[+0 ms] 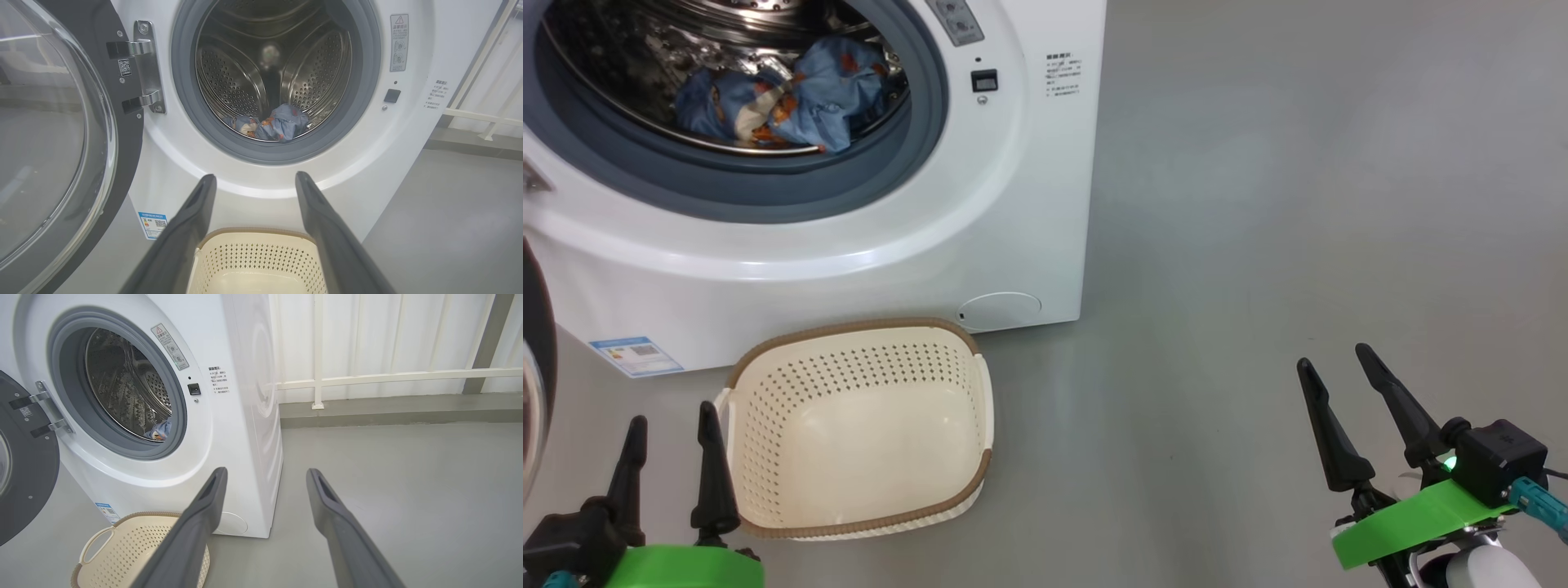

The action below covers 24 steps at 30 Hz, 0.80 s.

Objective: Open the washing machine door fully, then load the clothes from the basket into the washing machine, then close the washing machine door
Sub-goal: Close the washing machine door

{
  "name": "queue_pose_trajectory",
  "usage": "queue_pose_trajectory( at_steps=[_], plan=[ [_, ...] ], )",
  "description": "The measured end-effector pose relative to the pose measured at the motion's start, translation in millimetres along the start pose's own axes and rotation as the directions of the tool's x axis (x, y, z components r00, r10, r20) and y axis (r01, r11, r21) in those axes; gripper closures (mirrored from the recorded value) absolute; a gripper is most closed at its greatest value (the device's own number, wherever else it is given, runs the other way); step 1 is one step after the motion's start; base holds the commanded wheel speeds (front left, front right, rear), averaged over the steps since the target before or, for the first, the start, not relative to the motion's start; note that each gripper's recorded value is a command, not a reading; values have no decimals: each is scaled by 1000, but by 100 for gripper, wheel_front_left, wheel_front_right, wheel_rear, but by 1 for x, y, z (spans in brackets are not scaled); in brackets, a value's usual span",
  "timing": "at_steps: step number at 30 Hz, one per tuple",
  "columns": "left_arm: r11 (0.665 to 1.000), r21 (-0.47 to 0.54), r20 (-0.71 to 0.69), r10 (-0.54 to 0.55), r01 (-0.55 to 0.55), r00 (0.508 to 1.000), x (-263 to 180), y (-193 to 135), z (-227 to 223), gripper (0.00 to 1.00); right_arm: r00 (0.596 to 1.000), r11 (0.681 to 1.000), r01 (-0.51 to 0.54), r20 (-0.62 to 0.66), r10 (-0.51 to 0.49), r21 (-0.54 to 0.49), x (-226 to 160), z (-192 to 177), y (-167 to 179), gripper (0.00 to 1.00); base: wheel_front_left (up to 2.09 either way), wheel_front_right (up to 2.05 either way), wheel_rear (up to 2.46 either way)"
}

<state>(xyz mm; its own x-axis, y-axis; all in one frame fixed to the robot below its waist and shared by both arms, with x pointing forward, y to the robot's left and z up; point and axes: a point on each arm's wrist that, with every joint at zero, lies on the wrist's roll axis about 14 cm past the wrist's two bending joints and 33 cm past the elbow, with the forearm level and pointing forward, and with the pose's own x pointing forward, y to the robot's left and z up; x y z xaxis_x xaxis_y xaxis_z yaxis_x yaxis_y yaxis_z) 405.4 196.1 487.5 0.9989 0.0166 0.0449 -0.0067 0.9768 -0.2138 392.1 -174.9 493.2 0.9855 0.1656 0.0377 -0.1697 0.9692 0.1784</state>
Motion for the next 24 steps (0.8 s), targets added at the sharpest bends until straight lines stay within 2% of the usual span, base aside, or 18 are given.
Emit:
queue_pose_trajectory(
  at_steps=[13, 24],
  plan=[
    [998, -9, 30, 58, -58, 998, -19, 18, 13, 0, 998, 998, -69, -12, 69, 6, 8, -5, 21, 0, 0, 0, 0],
    [986, -21, 64, 166, -165, 984, -47, 51, 27, 0, 980, 981, -195, -34, 195, 5, 25, -13, 57, 0, 0, 0, 0]
  ],
)
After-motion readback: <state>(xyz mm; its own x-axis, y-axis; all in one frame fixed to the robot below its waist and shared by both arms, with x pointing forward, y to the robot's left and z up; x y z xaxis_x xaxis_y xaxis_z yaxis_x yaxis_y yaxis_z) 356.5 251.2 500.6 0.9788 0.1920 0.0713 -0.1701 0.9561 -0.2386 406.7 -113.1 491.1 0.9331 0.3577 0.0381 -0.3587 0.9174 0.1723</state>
